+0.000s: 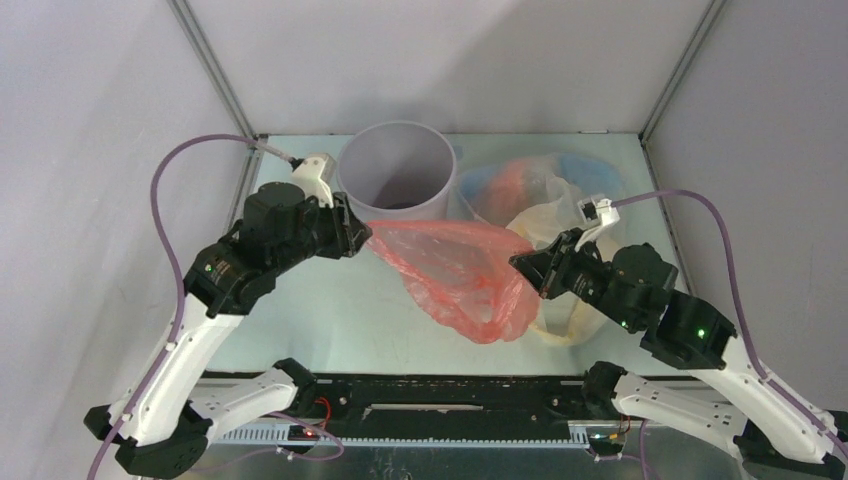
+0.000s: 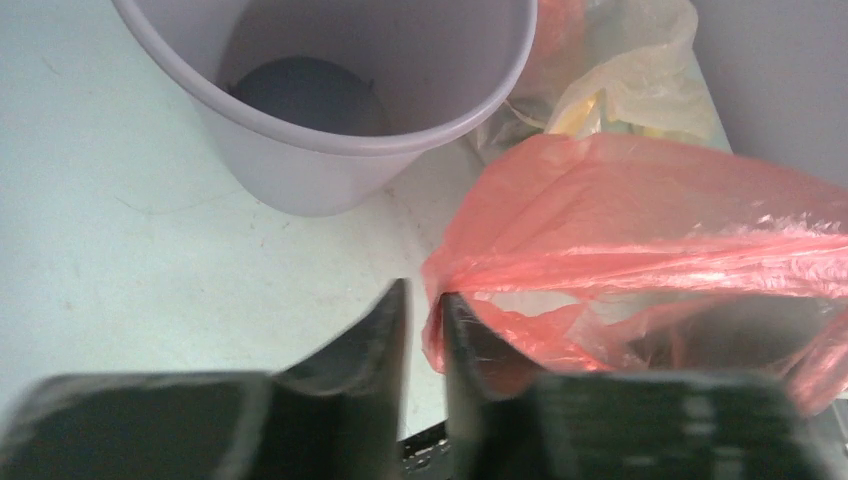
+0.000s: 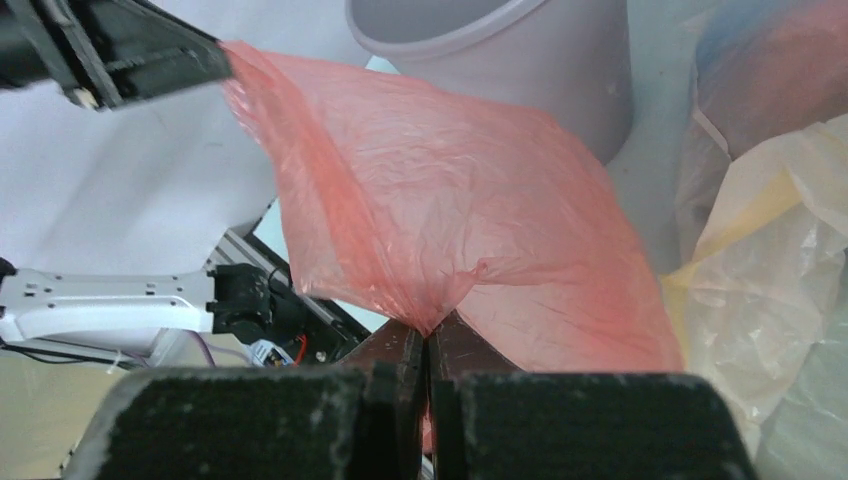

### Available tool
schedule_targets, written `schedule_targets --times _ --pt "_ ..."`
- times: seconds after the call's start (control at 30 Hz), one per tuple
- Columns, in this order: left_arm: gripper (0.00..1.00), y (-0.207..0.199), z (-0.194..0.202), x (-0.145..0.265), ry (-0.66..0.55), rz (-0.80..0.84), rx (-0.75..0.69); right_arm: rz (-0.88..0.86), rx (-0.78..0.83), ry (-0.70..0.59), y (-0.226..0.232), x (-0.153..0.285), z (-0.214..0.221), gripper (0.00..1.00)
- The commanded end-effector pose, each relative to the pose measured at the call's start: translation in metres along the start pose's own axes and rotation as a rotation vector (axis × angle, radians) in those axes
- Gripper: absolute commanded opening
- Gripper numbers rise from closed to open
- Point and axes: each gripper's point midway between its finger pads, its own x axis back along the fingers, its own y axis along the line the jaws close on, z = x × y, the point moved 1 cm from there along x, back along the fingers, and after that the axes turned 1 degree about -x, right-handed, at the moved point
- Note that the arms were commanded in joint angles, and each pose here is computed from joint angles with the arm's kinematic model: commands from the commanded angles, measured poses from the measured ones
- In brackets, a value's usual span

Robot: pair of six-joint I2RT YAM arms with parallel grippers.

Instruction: Put the trash bags into the trash bin

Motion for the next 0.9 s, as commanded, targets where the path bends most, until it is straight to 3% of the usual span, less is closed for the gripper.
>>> schedule_targets --times 0.0,0.1,0.2,0.3,0.33,0.4,0.43,0.87 --pt "0.51 -0.010 -0.005 0.000 -0.087 0.094 -0.031 0.007 -0.064 0.023 0.001 -0.014 -0.004 0.00" --pt "0.63 -0.018 0.001 0.006 -0.124 0.181 -0.042 0.020 -0.102 0.078 -0.005 -0.031 0.003 0.00" --pt "0.66 -0.025 0.007 0.014 -0.150 0.244 -0.045 0.003 -0.143 0.105 -0.006 -0.045 0.003 0.00" --pt "0.47 -0.045 0.017 0.011 -0.170 0.370 -0.029 -0.016 -0.188 0.114 -0.007 -0.055 -0.001 0.00" --pt "0.36 -0.053 0.021 0.008 -0.177 0.410 -0.031 -0.021 -0.194 0.116 -0.007 -0.058 -0.002 0.00" --pt "0.07 -0.069 0.031 -0.002 -0.181 0.457 -0.052 -0.024 -0.204 0.121 -0.009 -0.060 -0.002 0.00" --pt "0.01 -0.072 0.034 -0.010 -0.188 0.447 -0.075 -0.026 -0.207 0.126 -0.009 -0.061 -0.002 0.00" --pt "0.00 -0.147 0.065 -0.099 -0.315 0.500 -0.536 -0.114 -0.233 0.153 0.003 -0.034 -0.004 0.00"
